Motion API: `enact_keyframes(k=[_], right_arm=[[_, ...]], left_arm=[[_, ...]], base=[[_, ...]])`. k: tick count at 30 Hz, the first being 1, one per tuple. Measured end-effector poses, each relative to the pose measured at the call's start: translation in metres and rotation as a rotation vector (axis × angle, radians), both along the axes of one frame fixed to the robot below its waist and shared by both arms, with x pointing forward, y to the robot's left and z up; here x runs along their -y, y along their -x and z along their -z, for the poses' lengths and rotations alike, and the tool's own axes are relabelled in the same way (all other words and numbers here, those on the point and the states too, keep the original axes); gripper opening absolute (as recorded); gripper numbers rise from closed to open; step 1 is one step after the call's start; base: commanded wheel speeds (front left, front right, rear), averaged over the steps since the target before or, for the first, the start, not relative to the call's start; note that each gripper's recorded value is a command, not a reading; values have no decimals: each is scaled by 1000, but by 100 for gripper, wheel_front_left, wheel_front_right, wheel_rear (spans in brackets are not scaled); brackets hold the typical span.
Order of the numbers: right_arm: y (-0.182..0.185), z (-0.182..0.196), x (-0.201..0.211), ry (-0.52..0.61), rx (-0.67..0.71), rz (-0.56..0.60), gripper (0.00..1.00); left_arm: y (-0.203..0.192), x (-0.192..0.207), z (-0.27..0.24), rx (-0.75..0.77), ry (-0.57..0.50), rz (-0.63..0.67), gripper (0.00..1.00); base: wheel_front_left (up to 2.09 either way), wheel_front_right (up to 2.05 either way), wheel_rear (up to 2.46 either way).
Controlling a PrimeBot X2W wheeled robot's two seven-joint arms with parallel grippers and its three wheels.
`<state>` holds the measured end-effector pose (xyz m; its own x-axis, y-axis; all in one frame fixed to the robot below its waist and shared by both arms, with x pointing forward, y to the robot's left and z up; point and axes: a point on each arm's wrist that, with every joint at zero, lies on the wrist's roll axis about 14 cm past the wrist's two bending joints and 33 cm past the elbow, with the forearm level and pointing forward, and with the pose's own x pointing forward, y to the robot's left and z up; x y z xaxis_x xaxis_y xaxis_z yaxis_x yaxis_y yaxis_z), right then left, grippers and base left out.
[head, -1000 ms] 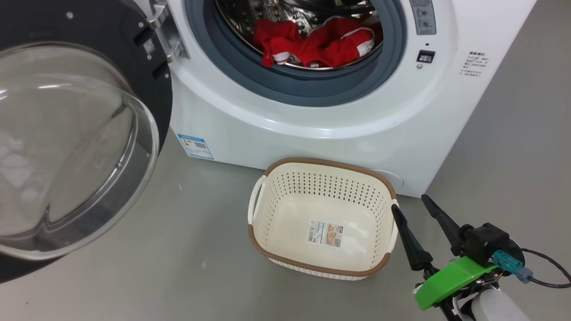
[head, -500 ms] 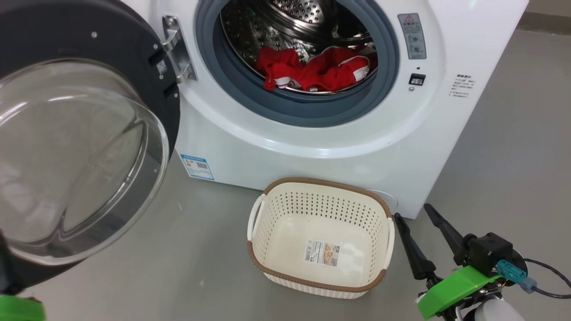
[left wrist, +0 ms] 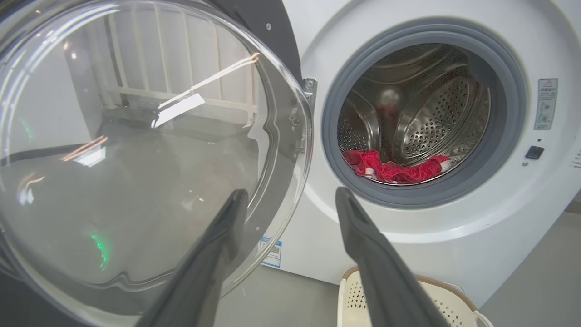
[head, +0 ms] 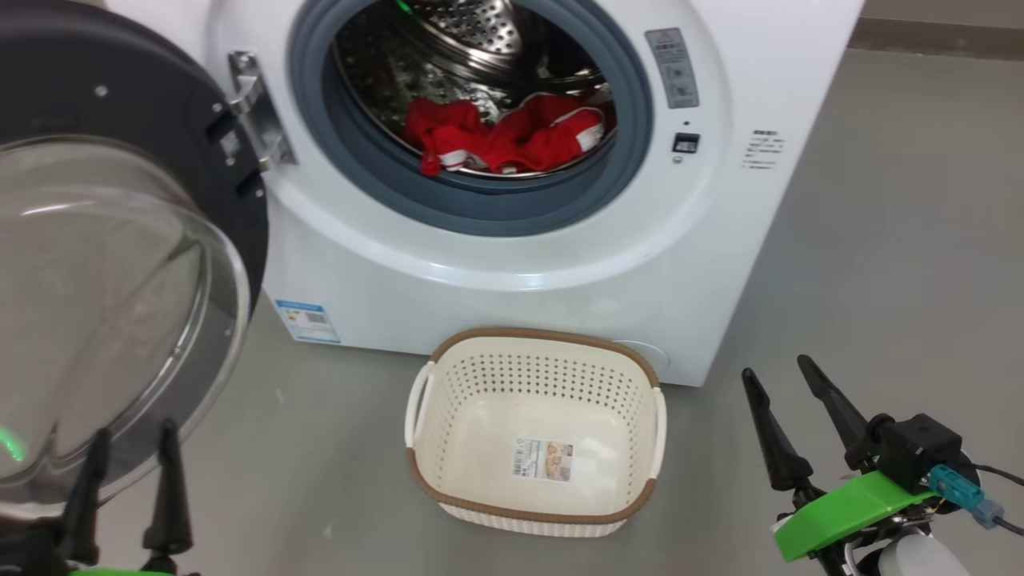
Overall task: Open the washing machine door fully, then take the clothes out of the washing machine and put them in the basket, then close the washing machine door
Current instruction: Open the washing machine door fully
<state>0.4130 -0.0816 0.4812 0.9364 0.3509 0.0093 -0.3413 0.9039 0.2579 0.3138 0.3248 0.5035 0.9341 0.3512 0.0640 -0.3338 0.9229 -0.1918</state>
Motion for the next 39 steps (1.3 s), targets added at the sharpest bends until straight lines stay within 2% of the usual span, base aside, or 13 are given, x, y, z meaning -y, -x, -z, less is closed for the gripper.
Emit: enact_keyframes(k=[8, 20, 28, 39], right_arm=[[4, -1, 39, 0, 5, 111, 100], [20, 0, 92, 5, -1, 263, 100], [29, -1, 115, 7, 3, 333, 100], [35, 2, 117, 4, -7, 347, 100]], left_arm=[[-33, 52, -6, 24, 8, 187, 100], [-63, 116, -5, 34, 48, 394, 100], [-73, 138, 1, 20, 79, 464, 100], [-75, 141, 2, 18, 87, 479, 100]], base=[[0, 0, 0], [0, 0, 0], [0, 0, 0], [0, 0, 0]])
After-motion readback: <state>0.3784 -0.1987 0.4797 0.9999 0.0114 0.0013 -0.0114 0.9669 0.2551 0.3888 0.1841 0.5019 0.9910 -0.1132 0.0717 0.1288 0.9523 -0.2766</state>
